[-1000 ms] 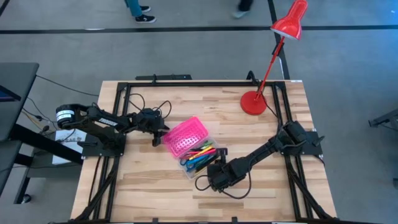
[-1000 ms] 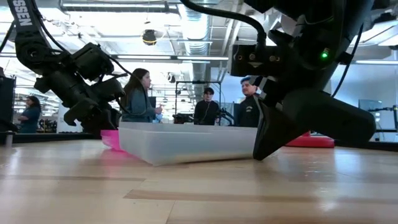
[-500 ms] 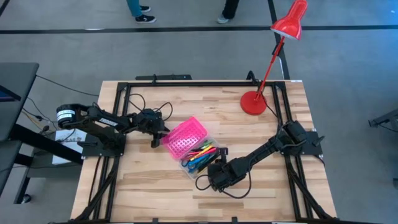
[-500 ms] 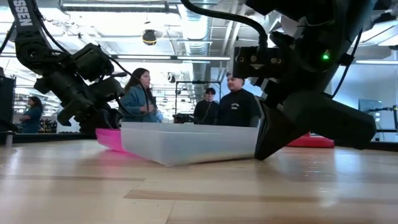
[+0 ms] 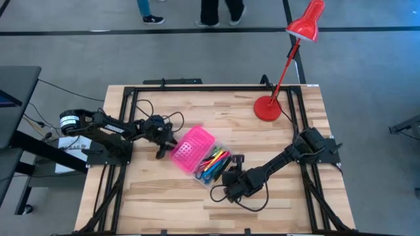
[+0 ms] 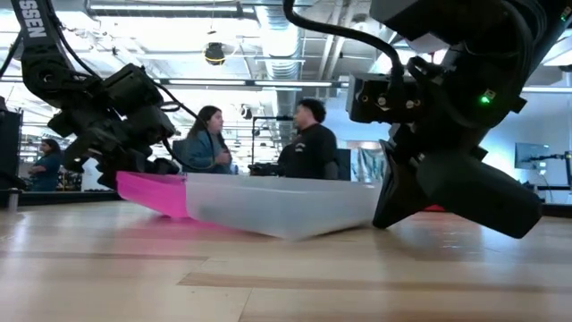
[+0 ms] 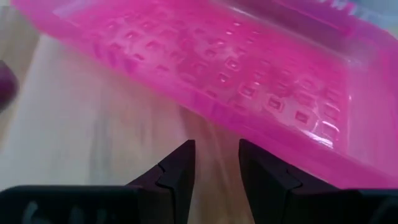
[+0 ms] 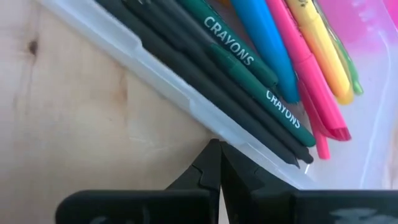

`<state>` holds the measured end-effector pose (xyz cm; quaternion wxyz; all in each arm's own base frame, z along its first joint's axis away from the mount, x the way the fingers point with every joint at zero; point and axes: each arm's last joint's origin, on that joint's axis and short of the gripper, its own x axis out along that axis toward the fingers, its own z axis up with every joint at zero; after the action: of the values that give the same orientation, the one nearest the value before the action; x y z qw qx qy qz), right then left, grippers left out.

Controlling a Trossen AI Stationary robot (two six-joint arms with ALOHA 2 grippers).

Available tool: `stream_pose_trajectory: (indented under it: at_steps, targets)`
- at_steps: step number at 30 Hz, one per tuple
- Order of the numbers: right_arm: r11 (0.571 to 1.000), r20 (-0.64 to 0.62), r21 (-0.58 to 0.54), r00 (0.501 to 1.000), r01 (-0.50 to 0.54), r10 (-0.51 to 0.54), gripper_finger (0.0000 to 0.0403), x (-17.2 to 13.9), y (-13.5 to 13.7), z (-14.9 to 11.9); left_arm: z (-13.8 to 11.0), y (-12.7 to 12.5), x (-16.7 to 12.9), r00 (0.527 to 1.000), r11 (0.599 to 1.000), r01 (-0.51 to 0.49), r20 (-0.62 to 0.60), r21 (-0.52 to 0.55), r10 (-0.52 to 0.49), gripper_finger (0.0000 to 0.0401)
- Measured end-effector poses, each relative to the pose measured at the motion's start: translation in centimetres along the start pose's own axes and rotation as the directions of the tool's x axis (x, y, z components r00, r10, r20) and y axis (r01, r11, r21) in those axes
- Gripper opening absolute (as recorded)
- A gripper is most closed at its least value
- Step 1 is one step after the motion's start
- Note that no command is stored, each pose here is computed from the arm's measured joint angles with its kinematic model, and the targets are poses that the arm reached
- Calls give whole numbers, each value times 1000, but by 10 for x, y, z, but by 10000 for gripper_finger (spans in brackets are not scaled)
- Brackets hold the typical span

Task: Pick & place school supplies into a supply box
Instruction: Close the pink supply box

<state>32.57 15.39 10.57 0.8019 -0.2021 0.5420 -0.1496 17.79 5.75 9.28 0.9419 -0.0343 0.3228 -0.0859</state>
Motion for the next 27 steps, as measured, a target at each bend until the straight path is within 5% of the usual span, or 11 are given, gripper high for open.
stream_pose_trajectory:
  at_steps: [13,27]
  targets:
    - [998,4,-7,998,55,-55,0,2,-2,-1,3,-12,4,993,990,114,10,88,-115,119]
    - [994,-6,37,995,102,-102,0,10,-7,-12,8,-10,5,998,991,48,31,128,-53,119]
